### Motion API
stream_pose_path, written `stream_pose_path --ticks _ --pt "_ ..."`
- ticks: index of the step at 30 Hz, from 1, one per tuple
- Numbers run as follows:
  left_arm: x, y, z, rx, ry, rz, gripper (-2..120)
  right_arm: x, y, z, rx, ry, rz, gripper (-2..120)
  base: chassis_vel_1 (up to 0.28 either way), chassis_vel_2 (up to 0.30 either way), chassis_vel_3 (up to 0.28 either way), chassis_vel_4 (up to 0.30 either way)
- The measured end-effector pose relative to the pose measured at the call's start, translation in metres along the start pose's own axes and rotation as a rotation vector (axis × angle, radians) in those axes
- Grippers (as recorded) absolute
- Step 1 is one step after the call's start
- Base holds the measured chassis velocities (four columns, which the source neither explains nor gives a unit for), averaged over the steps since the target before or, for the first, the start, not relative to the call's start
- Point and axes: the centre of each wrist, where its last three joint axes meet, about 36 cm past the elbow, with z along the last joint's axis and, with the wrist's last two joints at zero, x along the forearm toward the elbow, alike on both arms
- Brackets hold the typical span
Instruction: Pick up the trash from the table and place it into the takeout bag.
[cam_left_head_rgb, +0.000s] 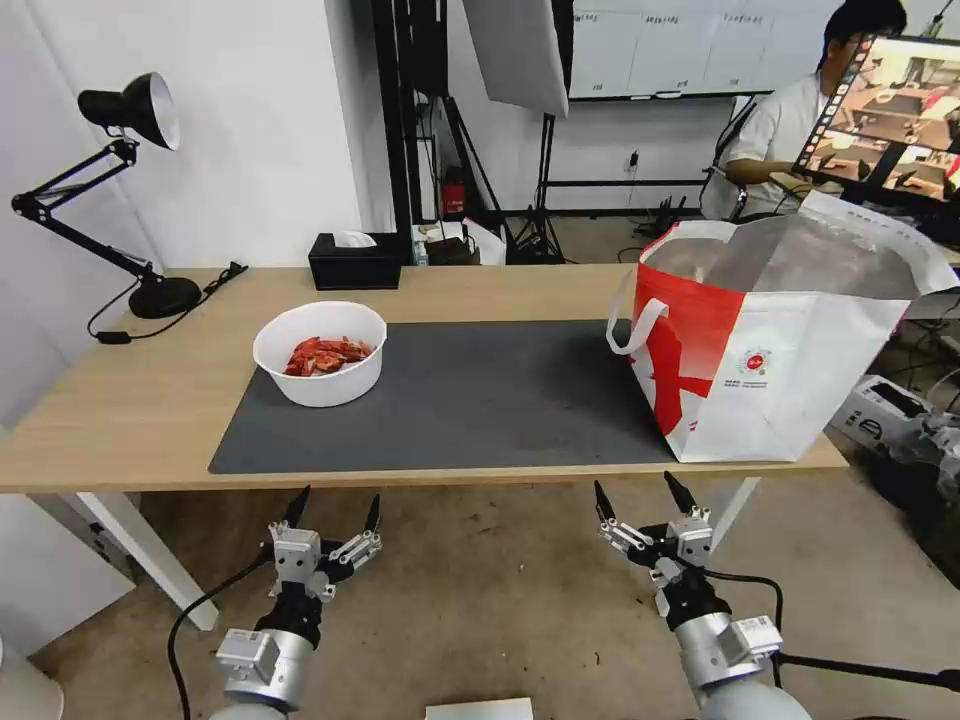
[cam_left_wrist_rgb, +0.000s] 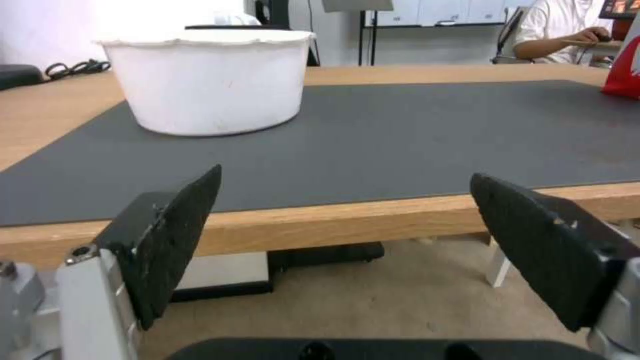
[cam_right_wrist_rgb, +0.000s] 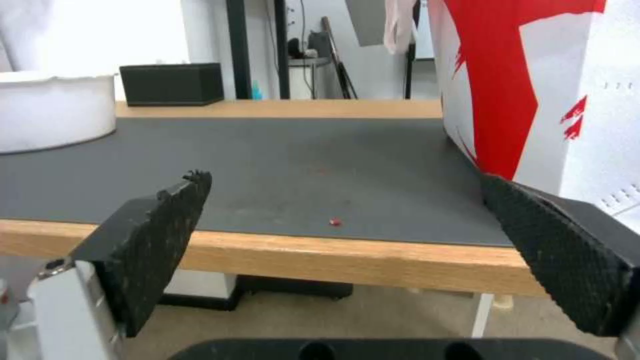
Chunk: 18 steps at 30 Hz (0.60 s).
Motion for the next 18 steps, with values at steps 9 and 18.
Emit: stream_pose_path --ticks 9,18 --pt "-0.009 0.013 -0.012 -0.024 -0.036 -0.001 100 0.0 0.0 0.0 0.0 -0.001 0.0 100 0.0 0.0 0.0 0.0" --pt "-0.029 0.027 -0.033 0.012 -0.076 -0.006 100 0.0 0.0 0.0 0.0 -0.001 0.0 100 0.0 0.0 0.0 0.0"
